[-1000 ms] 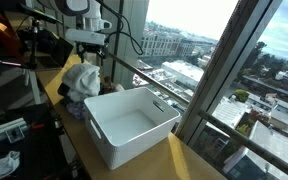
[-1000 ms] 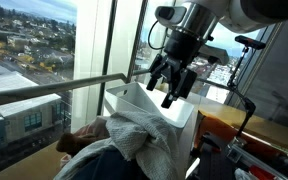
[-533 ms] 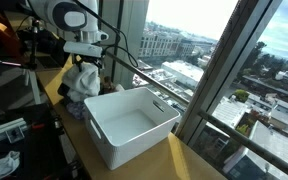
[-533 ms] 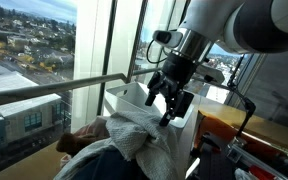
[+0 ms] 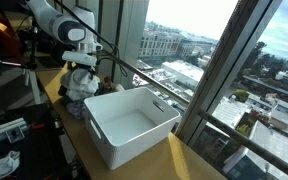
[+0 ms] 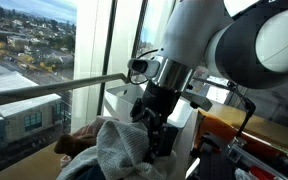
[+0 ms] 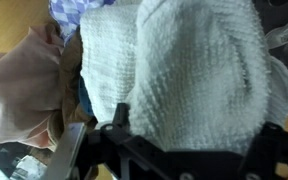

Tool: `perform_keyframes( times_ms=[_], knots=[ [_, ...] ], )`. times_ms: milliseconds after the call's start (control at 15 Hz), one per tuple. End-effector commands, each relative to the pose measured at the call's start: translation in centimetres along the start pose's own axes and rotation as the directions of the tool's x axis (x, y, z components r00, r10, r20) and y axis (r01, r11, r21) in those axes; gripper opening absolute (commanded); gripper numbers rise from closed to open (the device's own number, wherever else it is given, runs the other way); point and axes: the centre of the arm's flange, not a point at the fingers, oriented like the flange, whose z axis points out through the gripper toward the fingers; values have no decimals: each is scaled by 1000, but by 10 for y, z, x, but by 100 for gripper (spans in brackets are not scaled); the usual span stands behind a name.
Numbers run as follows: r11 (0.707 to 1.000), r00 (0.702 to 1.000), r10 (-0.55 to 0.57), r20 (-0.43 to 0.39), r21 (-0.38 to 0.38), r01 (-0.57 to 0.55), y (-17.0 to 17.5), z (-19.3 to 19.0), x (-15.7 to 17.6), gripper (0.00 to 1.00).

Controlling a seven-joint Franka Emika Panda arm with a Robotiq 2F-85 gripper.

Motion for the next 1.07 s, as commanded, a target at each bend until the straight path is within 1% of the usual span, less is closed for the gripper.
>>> perform_keyframes(
  times_ms=[0,200,333,400,467,600,800,867,933,1000],
  knots=[
    [999,1000,14,3,30,-14,2,33,22,100],
    [998,999,32,19,46,-33,10,46,18,100],
    [998,999,49,20,46,-50,20,43,14,100],
    [997,998,58,15,43,-58,25,39,12,75],
    [998,998,60,5,36,-61,30,29,10,72],
    [998,997,69,-19,16,-69,37,2,5,56],
    [995,993,95,-73,-13,-96,44,-50,-13,34],
    [994,990,107,-90,-27,-110,49,-68,-25,27],
    [991,987,120,-106,-44,-125,55,-84,-37,18],
    [987,983,138,-124,-60,-146,65,-101,-52,12]
  ],
)
